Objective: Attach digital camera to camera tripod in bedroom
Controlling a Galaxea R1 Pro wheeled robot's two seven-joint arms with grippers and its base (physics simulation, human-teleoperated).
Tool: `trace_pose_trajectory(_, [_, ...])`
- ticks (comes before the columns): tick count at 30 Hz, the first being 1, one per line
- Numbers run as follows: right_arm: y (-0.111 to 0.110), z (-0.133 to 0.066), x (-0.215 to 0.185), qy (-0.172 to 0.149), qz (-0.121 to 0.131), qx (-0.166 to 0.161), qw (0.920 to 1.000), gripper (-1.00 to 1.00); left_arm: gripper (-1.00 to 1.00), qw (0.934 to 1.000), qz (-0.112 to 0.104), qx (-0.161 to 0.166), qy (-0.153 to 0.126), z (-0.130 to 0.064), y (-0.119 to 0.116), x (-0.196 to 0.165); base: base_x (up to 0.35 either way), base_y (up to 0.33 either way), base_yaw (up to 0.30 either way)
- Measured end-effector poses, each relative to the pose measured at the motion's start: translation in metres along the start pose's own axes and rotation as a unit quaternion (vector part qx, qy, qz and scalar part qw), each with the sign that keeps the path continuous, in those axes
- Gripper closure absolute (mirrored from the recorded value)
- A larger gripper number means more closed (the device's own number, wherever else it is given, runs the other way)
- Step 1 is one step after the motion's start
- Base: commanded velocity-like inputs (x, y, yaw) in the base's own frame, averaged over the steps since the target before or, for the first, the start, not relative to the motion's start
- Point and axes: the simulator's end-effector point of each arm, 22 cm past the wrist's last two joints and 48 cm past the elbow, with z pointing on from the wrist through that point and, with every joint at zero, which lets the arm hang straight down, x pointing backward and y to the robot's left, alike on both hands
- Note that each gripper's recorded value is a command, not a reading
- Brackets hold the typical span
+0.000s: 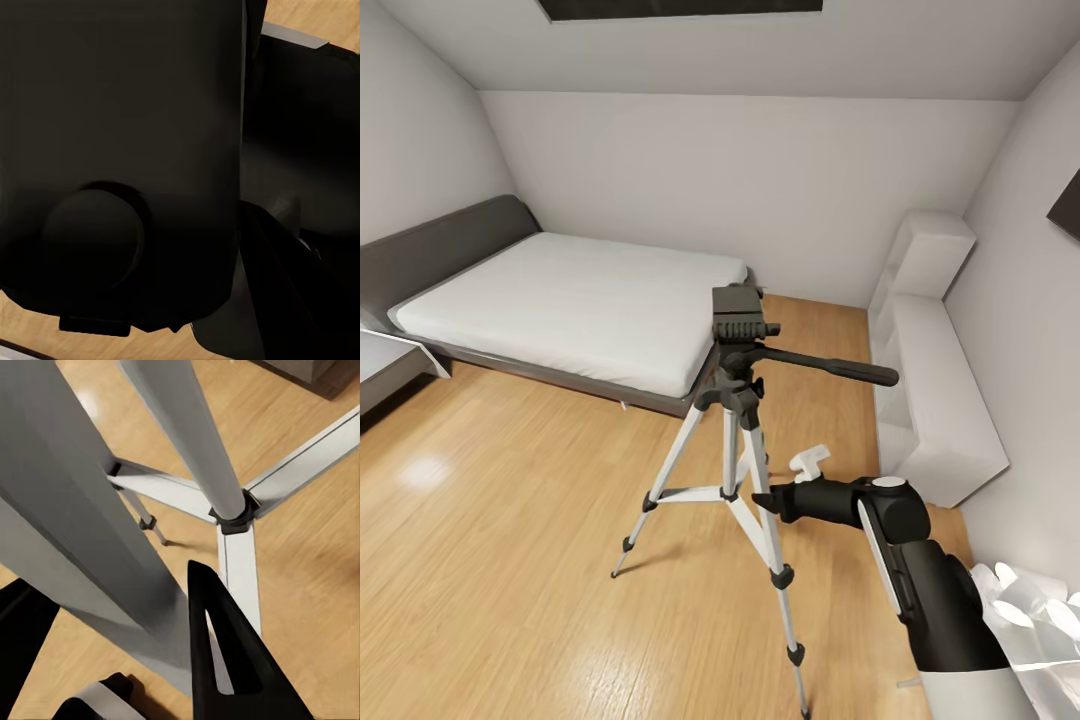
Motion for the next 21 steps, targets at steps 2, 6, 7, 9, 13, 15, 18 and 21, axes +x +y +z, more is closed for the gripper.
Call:
trace_pose_trajectory(2, [0.000,0.001,0.000,0.000,-0.001,0.001,1.0000,1.00,1.00,1.0000,0.000,0.000,0.000,0.000,0.000,0.000,0.000,0.000,0.000])
trace_pose_trajectory(6, [0.001,0.002,0.000,0.000,0.000,0.000,1.0000,1.00,1.00,1.0000,0.000,0.000,0.000,0.000,0.000,0.000,0.000,0.000,0.000])
trace_pose_trajectory(7, [0.001,0.002,0.000,0.000,0.000,-0.001,1.0000,1.00,1.00,1.0000,0.000,0.000,0.000,0.000,0.000,0.000,0.000,0.000,0.000])
trace_pose_trajectory(9, [0.002,0.002,0.000,0.000,0.000,-0.001,1.0000,1.00,1.00,1.0000,0.000,0.000,0.000,0.000,0.000,0.001,0.000,0.000,0.000])
trace_pose_trajectory(13, [0.001,0.002,0.001,0.001,0.001,-0.001,1.0000,1.00,1.00,1.0000,0.000,0.000,0.000,0.000,0.000,0.000,0.000,0.000,0.000])
trace_pose_trajectory(15, [0.001,0.002,0.001,0.001,0.002,0.000,1.0000,1.00,1.00,1.0000,0.000,0.000,0.000,0.000,0.000,0.000,0.000,0.000,0.000])
trace_pose_trajectory(18, [-0.005,0.002,0.001,0.000,0.002,0.013,0.9999,1.00,1.00,1.0000,0.000,0.000,0.000,0.000,0.001,0.000,0.000,0.000,0.000])
trace_pose_trajectory(21, [-0.010,0.002,0.001,0.000,0.000,0.023,0.9997,1.00,1.00,1.0000,0.000,0.000,0.000,0.000,0.001,0.000,0.000,0.000,0.000])
